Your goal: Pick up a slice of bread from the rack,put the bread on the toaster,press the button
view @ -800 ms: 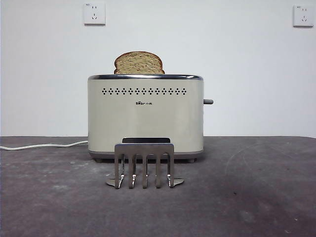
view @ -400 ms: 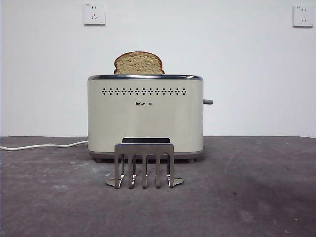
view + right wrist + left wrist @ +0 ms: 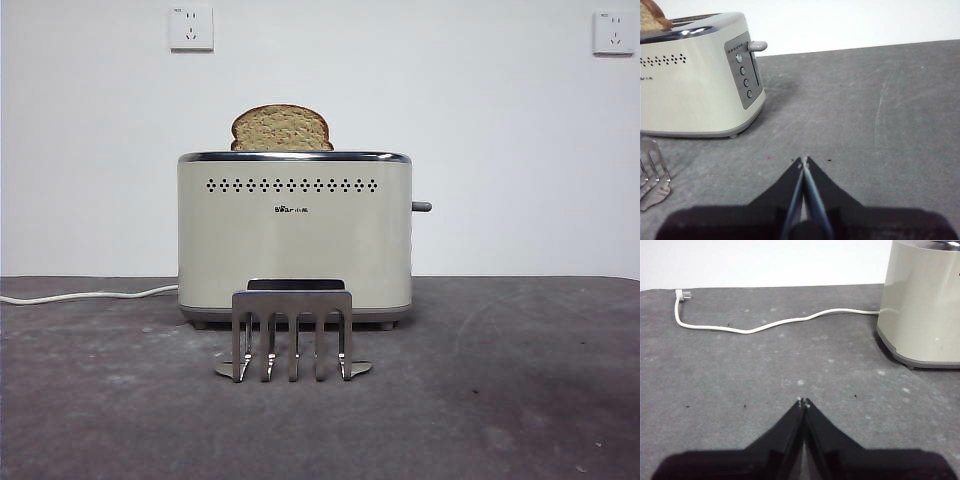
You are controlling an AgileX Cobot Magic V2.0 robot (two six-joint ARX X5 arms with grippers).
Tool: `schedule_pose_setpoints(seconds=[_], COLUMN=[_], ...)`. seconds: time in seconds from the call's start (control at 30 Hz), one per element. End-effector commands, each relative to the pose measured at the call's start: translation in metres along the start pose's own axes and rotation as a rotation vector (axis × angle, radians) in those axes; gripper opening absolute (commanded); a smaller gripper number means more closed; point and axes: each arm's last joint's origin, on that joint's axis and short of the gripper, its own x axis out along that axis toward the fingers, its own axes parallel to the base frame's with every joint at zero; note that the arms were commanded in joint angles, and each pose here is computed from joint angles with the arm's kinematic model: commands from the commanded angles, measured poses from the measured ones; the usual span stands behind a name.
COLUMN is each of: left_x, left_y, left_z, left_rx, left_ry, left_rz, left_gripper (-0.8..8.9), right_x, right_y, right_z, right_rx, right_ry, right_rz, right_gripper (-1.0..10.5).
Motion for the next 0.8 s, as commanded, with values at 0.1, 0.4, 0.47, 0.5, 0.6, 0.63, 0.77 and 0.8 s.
schedule_pose_setpoints(seconds=[0.1, 0.4, 0.47, 0.5, 0.6, 0.63, 0.77, 0.8], left_x=[0.0009, 0.0009, 0.0009, 0.0009, 0.0009, 0.0009, 0.0009, 0.0009], left_y=[0.0003, 0.0003, 0.0003, 0.0003, 0.0003, 0.0003, 0.0003, 0.0003], left_z=[-0.0039, -0.0039, -0.0039, -0.0039, -0.0039, -0.0039, -0.0039, -0.0039], left_rx=[-0.010, -0.010, -0.010, -0.010, -0.010, -0.010, -0.010, -0.010], left_ry=[0.016, 0.016, 0.016, 0.016, 0.016, 0.016, 0.016, 0.016], left_rz=[0.002, 0.002, 0.002, 0.002, 0.002, 0.003, 0.002, 0.002], left_gripper=[-0.04, -0.04, -0.04, -0.04, -0.04, -0.04, -0.04, -0.04], right_x=[0.0010, 0.0012, 0.0012, 0.0012, 0.0012, 0.0012, 0.0012, 0.0012], right_y=[-0.0006, -0.0007, -0.0007, -0.0007, -0.0007, -0.0007, -0.0007, -0.0007], right_z=[-0.0044, -0.0047, -0.0047, -0.0047, -0.0047, -0.0047, -0.0047, -0.0047], right_rx=[0.070, 0.071, 0.071, 0.071, 0.071, 0.071, 0.071, 0.071], right_ry=[0.019, 0.022, 0.022, 0.022, 0.022, 0.022, 0.022, 0.022], right_rz=[-0.005, -0.005, -0.005, -0.005, -0.005, -0.005, -0.005, -0.005], right_gripper=[0.0, 0.0, 0.0, 0.0, 0.0, 0.0, 0.0, 0.0])
